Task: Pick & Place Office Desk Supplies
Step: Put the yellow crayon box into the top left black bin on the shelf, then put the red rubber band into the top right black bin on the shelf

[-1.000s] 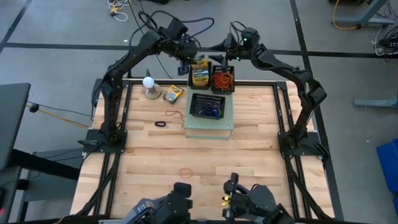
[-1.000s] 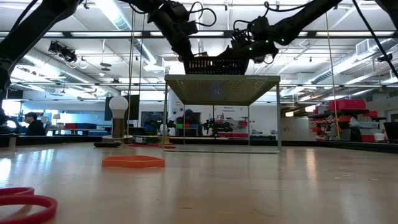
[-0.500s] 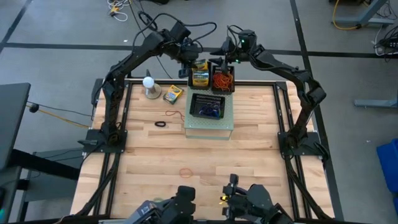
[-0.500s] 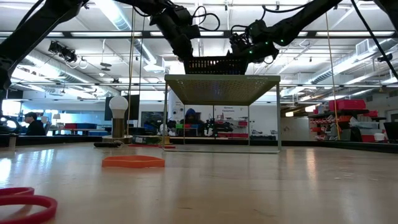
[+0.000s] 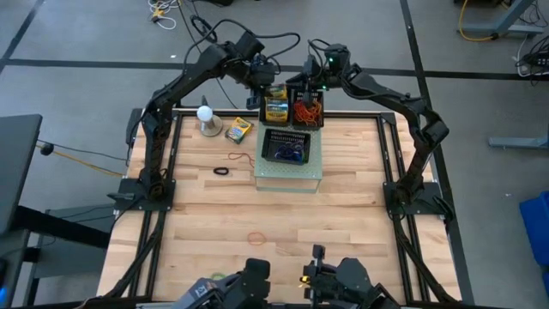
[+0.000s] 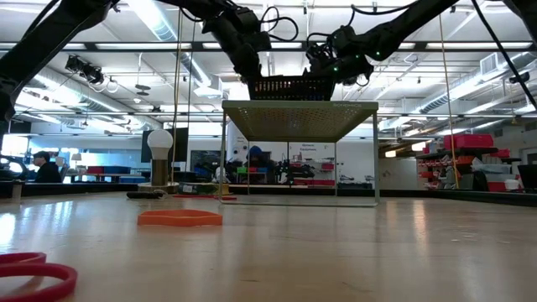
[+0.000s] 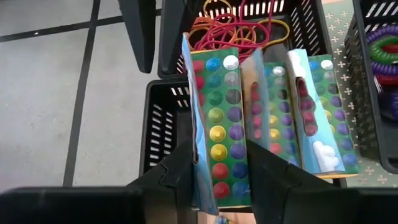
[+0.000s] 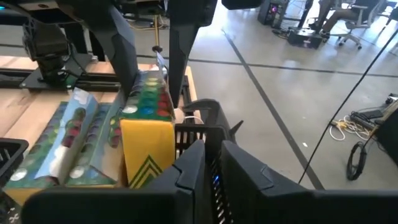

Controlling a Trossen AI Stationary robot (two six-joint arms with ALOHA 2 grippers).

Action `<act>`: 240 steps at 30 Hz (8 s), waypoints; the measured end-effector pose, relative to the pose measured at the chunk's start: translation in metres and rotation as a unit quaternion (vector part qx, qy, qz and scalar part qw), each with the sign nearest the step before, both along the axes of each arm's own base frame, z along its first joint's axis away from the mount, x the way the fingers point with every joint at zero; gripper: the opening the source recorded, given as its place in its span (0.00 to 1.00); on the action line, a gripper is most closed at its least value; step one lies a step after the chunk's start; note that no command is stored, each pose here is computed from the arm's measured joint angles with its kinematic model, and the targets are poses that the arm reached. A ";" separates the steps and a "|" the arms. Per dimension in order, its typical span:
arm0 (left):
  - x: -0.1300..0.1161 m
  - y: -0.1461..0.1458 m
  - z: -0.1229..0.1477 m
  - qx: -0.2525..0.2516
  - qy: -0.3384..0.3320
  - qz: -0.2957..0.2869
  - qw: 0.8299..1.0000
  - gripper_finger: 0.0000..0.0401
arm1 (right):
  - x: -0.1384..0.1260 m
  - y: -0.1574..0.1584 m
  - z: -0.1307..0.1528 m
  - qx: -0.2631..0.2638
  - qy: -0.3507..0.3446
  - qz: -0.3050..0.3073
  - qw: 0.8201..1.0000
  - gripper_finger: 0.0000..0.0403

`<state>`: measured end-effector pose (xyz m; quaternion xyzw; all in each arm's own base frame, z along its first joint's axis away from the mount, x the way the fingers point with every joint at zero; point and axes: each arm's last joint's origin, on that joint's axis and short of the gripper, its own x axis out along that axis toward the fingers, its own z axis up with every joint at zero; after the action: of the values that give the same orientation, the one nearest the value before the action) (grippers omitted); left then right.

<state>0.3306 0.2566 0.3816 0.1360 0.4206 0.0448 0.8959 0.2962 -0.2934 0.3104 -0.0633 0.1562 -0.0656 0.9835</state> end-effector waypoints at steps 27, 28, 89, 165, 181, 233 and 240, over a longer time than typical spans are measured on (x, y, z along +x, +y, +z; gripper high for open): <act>-0.018 -0.001 0.027 0.064 -0.007 0.018 0.998 0.42 | -0.005 0.003 0.007 -0.013 0.011 -0.021 1.000 0.15; -0.022 -0.001 0.030 0.062 -0.009 0.021 0.998 0.41 | -0.007 0.004 0.010 -0.016 0.009 -0.023 1.000 0.15; -0.133 -0.213 -0.215 -0.175 0.060 0.141 0.973 0.57 | -0.085 0.293 -0.085 0.046 -0.003 0.012 0.999 0.02; -0.013 -0.488 -0.168 -0.011 -0.084 0.054 0.995 0.01 | -0.074 0.418 -0.117 0.155 -0.053 0.065 0.984 0.05; 0.009 -0.404 -0.229 -0.107 -0.298 0.045 0.948 0.01 | -0.040 0.430 -0.164 0.272 -0.052 0.032 0.960 0.49; -0.130 -0.304 -0.233 -0.142 -0.421 0.095 0.891 0.34 | -0.011 0.291 0.053 0.038 -0.099 -0.221 0.969 0.01; -0.130 -0.304 -0.233 -0.136 -0.420 0.092 0.893 0.34 | -0.024 0.196 0.057 0.028 -0.076 -0.311 0.947 0.01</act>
<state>0.2004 -0.0478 0.1482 -0.0574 0.0179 0.1221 0.9907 0.2725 -0.0973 0.3677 0.0210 0.0943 -0.3687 0.9245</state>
